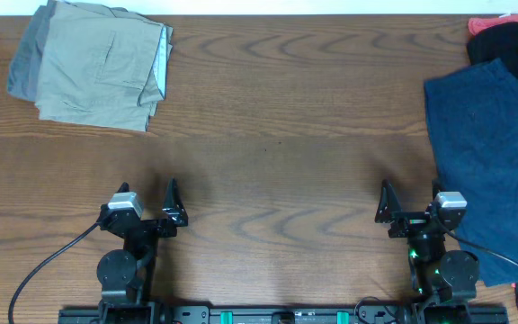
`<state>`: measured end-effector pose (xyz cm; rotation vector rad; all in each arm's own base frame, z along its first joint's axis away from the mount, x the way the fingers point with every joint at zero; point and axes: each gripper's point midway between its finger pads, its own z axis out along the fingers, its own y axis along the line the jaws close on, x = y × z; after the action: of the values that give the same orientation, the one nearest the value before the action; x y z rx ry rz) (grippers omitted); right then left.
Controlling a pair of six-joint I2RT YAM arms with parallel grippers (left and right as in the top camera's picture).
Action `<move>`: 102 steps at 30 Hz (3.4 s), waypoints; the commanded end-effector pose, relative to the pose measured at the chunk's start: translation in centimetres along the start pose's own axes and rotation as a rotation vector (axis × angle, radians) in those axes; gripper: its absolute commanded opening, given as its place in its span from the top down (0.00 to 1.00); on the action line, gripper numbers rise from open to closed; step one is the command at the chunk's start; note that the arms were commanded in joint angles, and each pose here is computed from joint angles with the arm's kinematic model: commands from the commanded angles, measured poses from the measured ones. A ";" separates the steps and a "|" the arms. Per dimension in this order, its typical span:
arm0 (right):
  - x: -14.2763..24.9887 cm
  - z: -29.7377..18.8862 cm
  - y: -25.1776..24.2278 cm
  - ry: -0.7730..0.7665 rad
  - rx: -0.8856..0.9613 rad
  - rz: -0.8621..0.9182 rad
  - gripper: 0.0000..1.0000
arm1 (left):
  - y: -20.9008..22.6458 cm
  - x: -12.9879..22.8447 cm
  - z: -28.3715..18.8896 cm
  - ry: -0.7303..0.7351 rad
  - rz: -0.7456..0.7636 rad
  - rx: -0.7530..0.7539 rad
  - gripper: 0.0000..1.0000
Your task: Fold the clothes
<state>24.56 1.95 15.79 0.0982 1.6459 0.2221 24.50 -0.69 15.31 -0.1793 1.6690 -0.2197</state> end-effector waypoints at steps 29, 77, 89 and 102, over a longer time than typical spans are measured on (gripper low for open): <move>0.2 0.0 -0.4 0.002 0.018 -0.010 0.01 | 0.2 1.5 0.1 0.047 0.012 -0.003 0.02; -3.5 -3.8 10.7 0.131 -0.659 0.683 0.01 | 0.2 1.5 0.1 0.047 0.012 -0.003 0.02; -15.4 -3.7 9.5 -0.202 -0.491 0.349 0.01 | 0.2 1.5 0.1 0.047 0.012 -0.002 0.02; -20.1 11.1 3.8 0.234 0.044 -0.007 0.01 | 0.2 1.5 0.1 0.047 0.012 -0.003 0.02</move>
<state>33.63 5.81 35.17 0.1123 1.8255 0.4906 24.50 -0.65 15.31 -0.1815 1.6686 -0.2171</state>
